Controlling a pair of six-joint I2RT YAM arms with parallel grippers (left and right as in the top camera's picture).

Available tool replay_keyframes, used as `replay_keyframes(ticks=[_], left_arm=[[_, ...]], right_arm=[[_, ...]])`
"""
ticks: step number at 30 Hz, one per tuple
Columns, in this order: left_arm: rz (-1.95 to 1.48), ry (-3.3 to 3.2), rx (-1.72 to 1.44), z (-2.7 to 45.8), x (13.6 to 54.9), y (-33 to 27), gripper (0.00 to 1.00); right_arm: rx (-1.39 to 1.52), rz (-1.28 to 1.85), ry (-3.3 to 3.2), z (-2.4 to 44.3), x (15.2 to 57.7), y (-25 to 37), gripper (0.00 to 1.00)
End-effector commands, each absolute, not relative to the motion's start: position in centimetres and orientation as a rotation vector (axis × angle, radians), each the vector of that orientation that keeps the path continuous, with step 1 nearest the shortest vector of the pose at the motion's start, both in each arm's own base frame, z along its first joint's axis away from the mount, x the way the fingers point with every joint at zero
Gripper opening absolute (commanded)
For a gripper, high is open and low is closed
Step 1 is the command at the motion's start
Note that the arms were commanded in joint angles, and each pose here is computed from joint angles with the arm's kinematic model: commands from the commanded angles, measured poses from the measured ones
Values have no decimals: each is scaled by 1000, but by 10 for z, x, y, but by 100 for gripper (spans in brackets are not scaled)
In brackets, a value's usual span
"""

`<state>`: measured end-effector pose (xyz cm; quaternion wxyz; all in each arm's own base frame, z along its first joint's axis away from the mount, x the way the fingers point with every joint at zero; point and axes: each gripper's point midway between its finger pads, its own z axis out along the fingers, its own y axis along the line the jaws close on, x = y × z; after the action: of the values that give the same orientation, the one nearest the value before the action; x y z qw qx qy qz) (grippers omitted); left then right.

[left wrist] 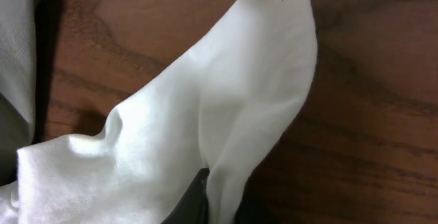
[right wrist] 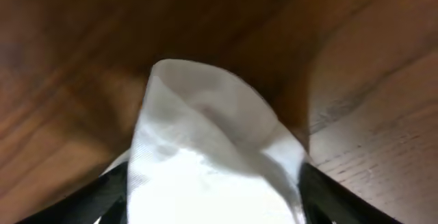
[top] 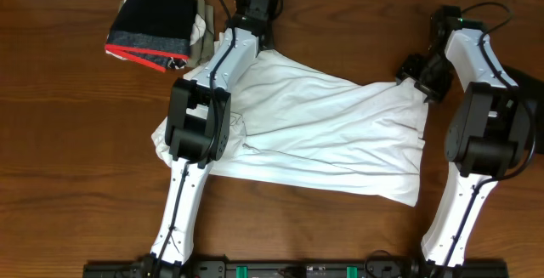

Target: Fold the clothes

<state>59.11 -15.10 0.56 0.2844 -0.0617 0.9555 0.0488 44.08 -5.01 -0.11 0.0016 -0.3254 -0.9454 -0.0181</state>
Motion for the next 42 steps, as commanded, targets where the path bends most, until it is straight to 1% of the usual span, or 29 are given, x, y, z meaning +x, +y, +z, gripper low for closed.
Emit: replay_keyframes(ticks=[1, 2, 4, 5, 7, 8, 10, 12, 17, 19, 21, 23, 28, 34, 42], left_arm=[[156, 2573, -179, 0, 589, -143, 11], [156, 2573, -179, 0, 589, -143, 11], [157, 2575, -179, 0, 589, -143, 11], [158, 2576, -178, 0, 589, -143, 11], [158, 2576, -179, 0, 589, -143, 11], [157, 2574, -178, 1, 589, -143, 10], [151, 2565, -180, 8, 590, -143, 9], [144, 2552, -182, 16, 591, -144, 10], [127, 2522, -188, 45, 592, -143, 10], [126, 2520, -189, 56, 589, -142, 10], [127, 2523, -188, 64, 585, -141, 6], [129, 2526, -188, 73, 582, -140, 6], [136, 2550, -212, 89, 569, -135, 6], [144, 2595, -305, 110, 544, -126, 6], [243, 2737, -435, 100, 505, -97, 6]], right_arm=[[-1053, 10, -2912, -21, 434, -56, 64], [-1055, 11, -2912, -22, 434, -56, 59], [-1057, 11, -2912, -22, 434, -57, 52], [-1059, 16, -2914, -22, 434, -58, 47], [-1072, 41, -2912, -22, 434, -61, 41], [-1088, 66, -2907, -22, 433, -64, 36], [-1087, 85, -2910, -21, 432, -66, 26], [-1089, 91, -2907, -21, 432, -67, 19], [-1103, 92, -2897, -15, 432, -72, 17], [-1111, 93, -2889, -8, 432, -75, 11], [-1115, 94, -2883, 0, 432, -77, 6], [-1114, 96, -2875, 10, 432, -77, 4], [-1090, 103, -2856, 28, 428, -76, 3], [-1075, 115, -2818, 37, 419, -75, 3], [-1059, 127, -2782, 56, 405, -72, 2]])
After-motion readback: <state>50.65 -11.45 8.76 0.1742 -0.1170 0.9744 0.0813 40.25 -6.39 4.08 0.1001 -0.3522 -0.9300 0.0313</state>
